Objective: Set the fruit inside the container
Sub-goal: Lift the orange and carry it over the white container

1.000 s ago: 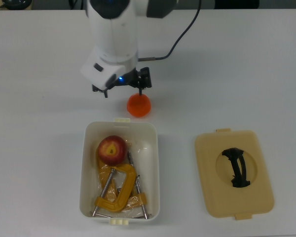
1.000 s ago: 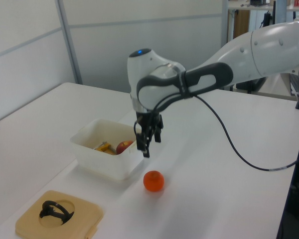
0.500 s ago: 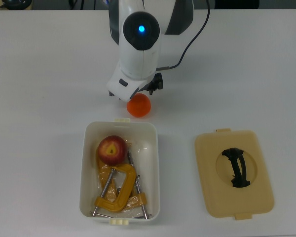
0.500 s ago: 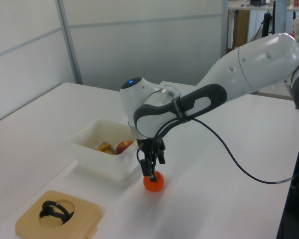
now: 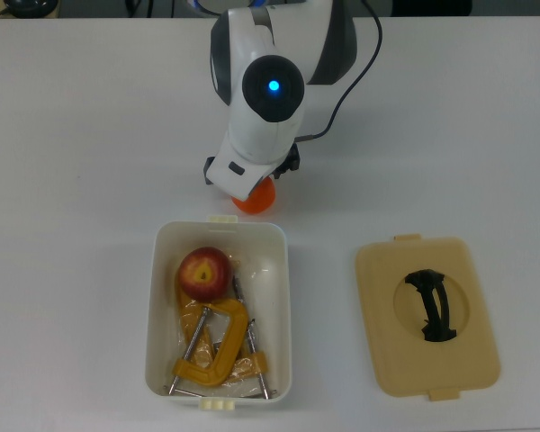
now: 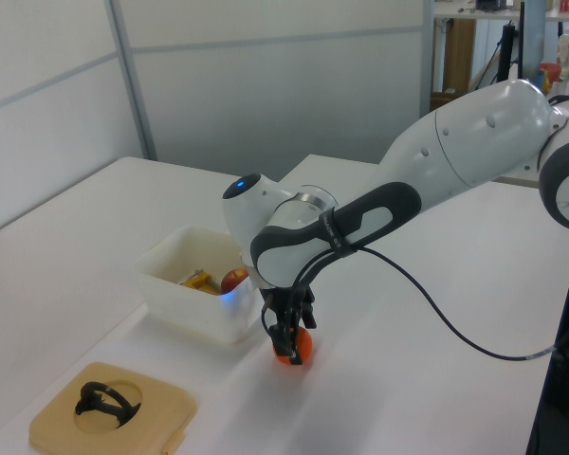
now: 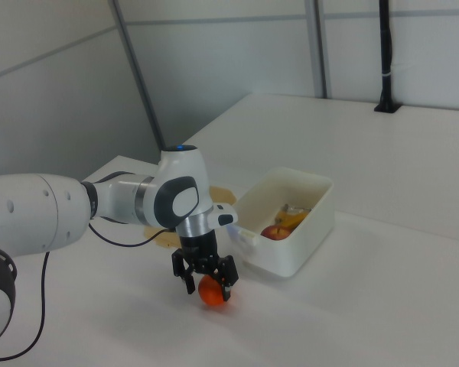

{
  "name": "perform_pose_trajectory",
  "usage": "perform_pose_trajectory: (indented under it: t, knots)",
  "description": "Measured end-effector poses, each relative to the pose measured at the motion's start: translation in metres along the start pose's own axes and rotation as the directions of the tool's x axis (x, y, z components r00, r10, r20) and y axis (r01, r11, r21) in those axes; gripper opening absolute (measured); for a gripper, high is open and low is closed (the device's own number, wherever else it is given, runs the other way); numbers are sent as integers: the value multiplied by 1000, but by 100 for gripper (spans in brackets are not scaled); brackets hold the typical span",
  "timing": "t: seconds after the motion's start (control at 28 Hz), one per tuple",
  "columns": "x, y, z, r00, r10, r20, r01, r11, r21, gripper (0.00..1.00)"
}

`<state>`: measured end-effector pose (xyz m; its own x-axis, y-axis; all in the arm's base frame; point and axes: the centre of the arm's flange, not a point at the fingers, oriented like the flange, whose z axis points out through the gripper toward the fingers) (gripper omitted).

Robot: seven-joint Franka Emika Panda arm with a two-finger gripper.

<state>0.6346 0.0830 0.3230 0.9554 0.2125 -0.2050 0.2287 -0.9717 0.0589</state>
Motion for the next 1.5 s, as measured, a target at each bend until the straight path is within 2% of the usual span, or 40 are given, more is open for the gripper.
perform_pose_trajectory:
  t: [0.18,0.36,0.54,0.71,0.89,1.18,1.36,1.43,1.5]
  knots:
    - [6,-11,-3,999,-25,-37,24,1000,-14,100]
    - [9,-14,2,998,-43,-42,41,998,-47,98]
    - [10,-14,3,998,-46,-42,44,998,-53,81]
    - [11,-13,-4,997,-44,-56,41,998,-55,81]
    - [11,-9,-39,995,-32,-97,27,998,-56,81]
    - [3,20,-122,978,60,-200,-55,998,29,81]
    - [1,44,-150,957,134,-258,-117,990,82,81]
    - [4,52,-157,938,170,-303,-147,984,97,81]
    - [10,59,-164,901,216,-376,-185,976,116,81]
